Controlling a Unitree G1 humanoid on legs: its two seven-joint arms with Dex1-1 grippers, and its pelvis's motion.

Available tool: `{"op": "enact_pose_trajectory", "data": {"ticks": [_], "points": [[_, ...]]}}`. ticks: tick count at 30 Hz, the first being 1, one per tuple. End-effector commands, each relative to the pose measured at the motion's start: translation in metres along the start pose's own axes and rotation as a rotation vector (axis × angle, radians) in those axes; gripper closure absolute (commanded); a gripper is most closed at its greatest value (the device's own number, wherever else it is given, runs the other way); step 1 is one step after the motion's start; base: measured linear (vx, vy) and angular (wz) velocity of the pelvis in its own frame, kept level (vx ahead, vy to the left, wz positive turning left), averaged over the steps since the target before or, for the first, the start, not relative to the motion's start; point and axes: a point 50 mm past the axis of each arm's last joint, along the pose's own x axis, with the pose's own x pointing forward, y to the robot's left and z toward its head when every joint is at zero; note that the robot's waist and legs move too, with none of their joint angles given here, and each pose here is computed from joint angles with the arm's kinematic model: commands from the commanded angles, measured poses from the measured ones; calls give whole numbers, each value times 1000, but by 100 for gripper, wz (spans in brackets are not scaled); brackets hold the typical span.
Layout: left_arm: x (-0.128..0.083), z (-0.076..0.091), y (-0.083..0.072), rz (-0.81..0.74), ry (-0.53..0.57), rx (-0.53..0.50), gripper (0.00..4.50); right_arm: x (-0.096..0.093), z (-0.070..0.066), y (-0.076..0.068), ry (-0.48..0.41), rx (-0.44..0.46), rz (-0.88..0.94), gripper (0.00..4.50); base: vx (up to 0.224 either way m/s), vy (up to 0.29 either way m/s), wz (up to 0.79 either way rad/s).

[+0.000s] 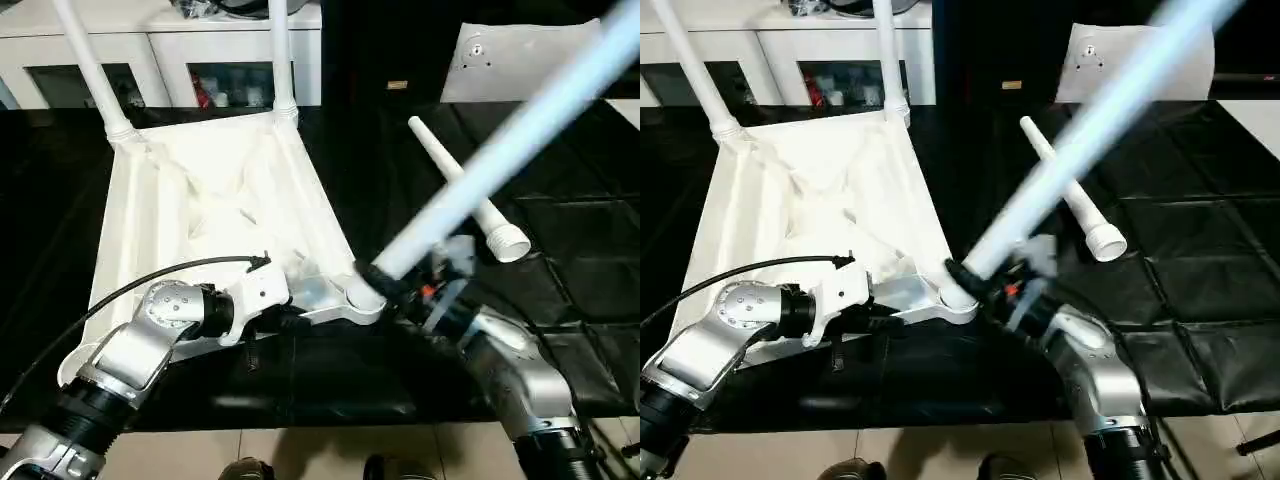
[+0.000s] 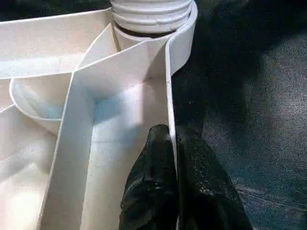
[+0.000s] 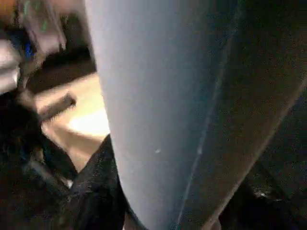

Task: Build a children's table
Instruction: Insert table leg to table base, then rotate leg to tighten

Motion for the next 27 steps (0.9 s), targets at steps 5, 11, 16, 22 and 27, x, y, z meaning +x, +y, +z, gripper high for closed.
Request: {"op": "enact_pose_trajectory", "data": {"ticks": [5,11,16,22,27], "points": [[-8,-2,8,38,29,32,450,-6,-36,8,232,-47,103,258,0,0,0],[-9,3,9,-77,29,105,450,3,-37,8,307,-33,283,258,0,0,0],[-7,13,22,-108,28,146,450,1,-39,15,392,31,456,258,0,0,0],[-12,15,46,-54,61,162,450,1,-40,26,427,61,560,258,9,-1,0],[-18,10,53,-33,88,153,450,8,-40,23,405,46,512,258,10,-1,0]]}}
